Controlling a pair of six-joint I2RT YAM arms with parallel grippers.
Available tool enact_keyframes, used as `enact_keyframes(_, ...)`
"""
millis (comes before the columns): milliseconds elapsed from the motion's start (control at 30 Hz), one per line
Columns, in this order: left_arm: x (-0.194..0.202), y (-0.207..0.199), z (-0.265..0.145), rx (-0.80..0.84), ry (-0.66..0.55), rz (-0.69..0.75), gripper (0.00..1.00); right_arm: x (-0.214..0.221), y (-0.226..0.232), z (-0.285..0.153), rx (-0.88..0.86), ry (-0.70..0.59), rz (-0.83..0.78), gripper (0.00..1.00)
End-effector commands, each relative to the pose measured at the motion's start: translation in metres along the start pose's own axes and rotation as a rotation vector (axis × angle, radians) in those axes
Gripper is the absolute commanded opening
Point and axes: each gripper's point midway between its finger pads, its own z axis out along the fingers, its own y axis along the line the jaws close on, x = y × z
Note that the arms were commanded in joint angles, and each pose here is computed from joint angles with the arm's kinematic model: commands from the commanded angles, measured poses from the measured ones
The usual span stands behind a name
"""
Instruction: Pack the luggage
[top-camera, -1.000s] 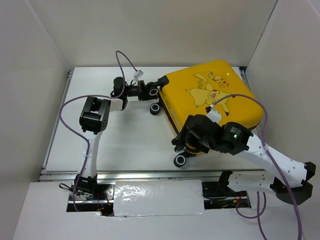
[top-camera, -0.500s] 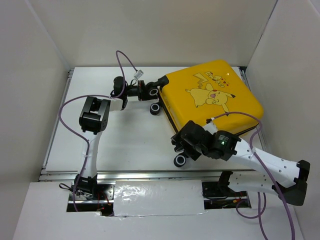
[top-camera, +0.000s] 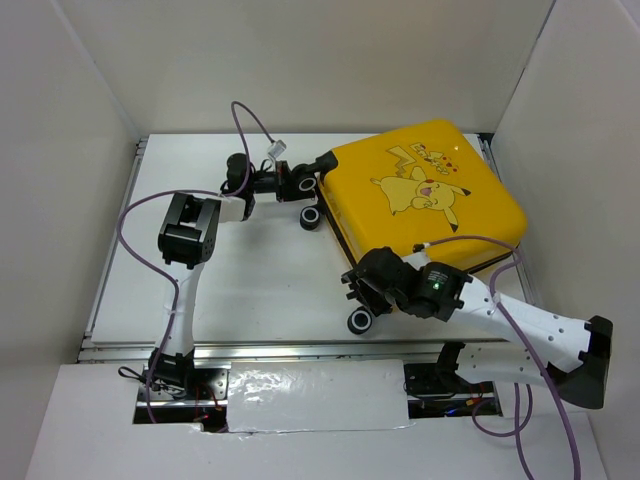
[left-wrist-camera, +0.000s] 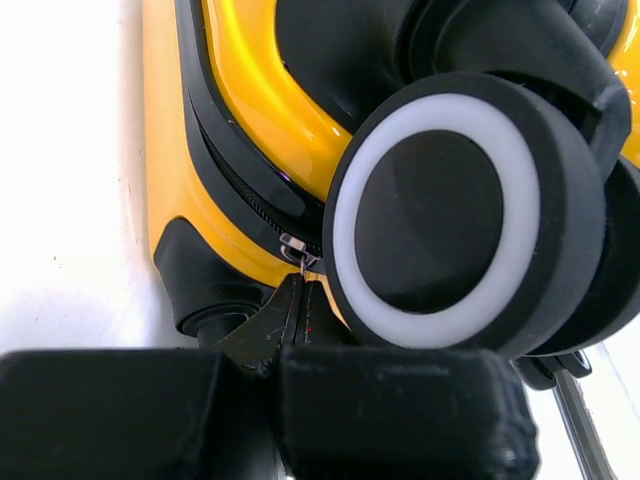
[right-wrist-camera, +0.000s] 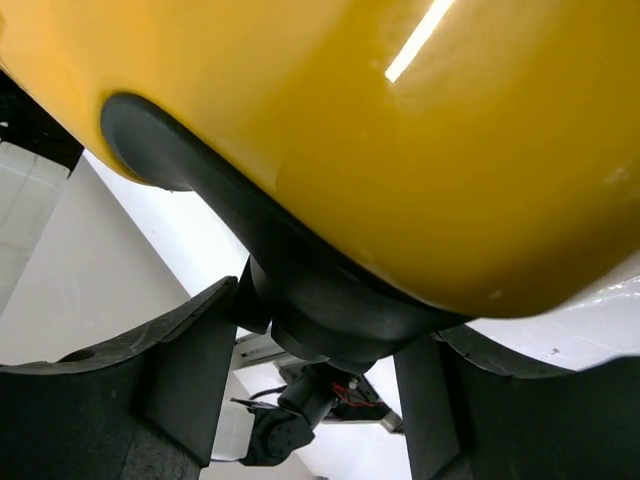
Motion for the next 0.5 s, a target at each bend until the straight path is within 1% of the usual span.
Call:
enact_keyframes(0, -0.004, -0.022, -0.014, 0.072, 0.043, 0.052, 0.0, -0.012, -0.002, 0.003, 0.002, -0.067, 0.041, 0.37)
enact_keyframes(33, -0.004, -0.021, -0.015, 0.069, 0.041, 0.05, 0.0, -0.014, -0.003, 0.003, 0.005, -0.074, 0.04, 0.12)
enact_keyframes(67, -0.003, -0.02, -0.018, 0.066, 0.041, 0.043, 0.0, -0.018, -0.003, 0.001, 0.004, -0.089, 0.036, 0.03)
enact_keyframes(100, 0.0, -0.02, -0.02, 0.066, 0.043, 0.034, 0.0, -0.02, -0.001, -0.003, -0.007, -0.094, 0.041, 0.0)
enact_keyframes(233, 0.001, -0.018, -0.025, 0.055, 0.042, 0.027, 0.0, -0.029, 0.007, -0.017, -0.044, -0.14, 0.019, 0.0)
enact_keyframes(400, 0.007, -0.016, -0.029, 0.036, 0.036, 0.027, 0.0, -0.036, 0.025, -0.037, -0.085, -0.207, -0.07, 0.0)
enact_keyframes(433, 0.009, -0.017, -0.029, 0.038, 0.039, 0.021, 0.0, -0.034, 0.025, -0.039, -0.079, -0.218, -0.121, 0.0)
enact_keyframes(467, 0.009, -0.016, -0.029, 0.037, 0.038, 0.016, 0.0, -0.034, 0.036, -0.047, -0.106, -0.223, -0.127, 0.0)
